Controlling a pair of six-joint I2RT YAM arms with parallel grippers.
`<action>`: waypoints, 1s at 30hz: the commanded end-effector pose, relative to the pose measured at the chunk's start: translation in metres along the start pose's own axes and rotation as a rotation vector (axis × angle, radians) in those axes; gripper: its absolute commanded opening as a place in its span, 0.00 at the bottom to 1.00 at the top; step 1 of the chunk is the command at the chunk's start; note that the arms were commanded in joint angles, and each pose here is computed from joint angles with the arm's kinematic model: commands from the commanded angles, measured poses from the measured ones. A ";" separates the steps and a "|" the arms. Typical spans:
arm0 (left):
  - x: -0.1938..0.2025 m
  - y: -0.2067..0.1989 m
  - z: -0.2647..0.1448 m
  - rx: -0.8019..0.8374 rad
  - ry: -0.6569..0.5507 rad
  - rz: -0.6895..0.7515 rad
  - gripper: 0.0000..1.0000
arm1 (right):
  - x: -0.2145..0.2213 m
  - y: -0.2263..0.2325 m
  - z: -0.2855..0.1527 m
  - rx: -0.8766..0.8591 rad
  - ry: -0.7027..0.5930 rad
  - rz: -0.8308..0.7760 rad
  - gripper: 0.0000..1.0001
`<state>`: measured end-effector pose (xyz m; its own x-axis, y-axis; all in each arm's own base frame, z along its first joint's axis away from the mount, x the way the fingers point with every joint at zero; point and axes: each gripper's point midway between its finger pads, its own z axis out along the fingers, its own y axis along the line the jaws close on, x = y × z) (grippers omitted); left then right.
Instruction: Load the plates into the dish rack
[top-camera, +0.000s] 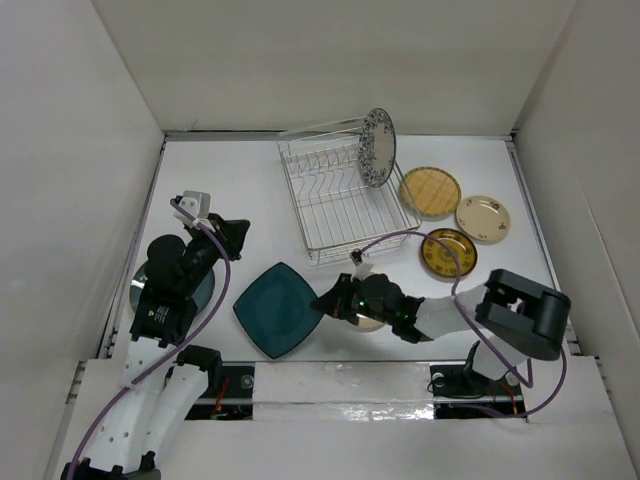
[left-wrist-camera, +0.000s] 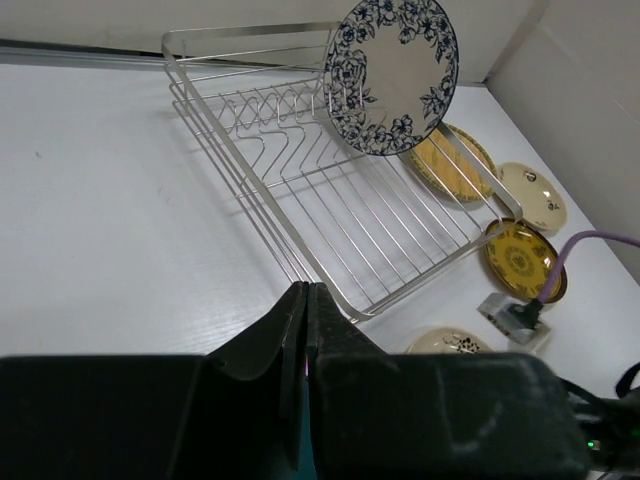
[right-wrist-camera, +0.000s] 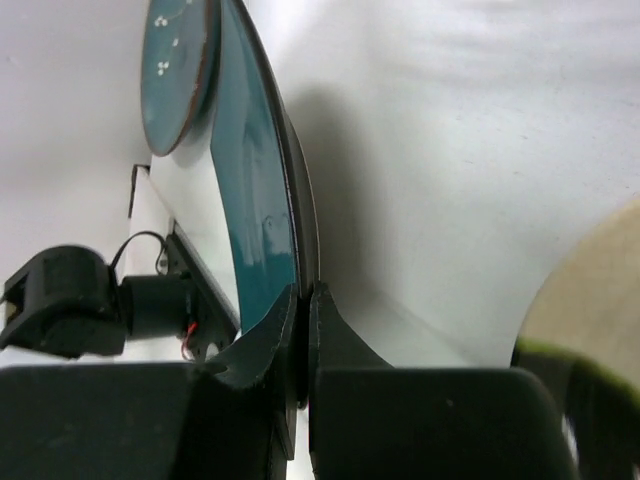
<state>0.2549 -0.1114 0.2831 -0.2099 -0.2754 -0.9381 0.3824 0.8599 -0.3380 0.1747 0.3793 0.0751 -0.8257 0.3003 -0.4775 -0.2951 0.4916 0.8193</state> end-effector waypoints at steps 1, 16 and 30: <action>-0.012 -0.003 -0.001 0.006 -0.046 0.009 0.00 | -0.050 0.079 -0.023 -0.202 -0.161 -0.045 0.00; -0.023 -0.009 -0.011 0.022 -0.096 0.015 0.01 | -0.287 0.159 -0.146 -0.075 -0.763 -0.335 0.00; -0.028 -0.024 -0.019 0.095 -0.115 0.021 0.04 | -0.485 0.115 -0.155 0.499 -0.996 -0.678 0.00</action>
<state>0.2381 -0.1114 0.3050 -0.1372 -0.2971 -0.9449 0.4279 0.8426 -0.3271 0.4667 0.1716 0.3528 -0.0516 0.2609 -0.9640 -0.1018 0.9589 0.2649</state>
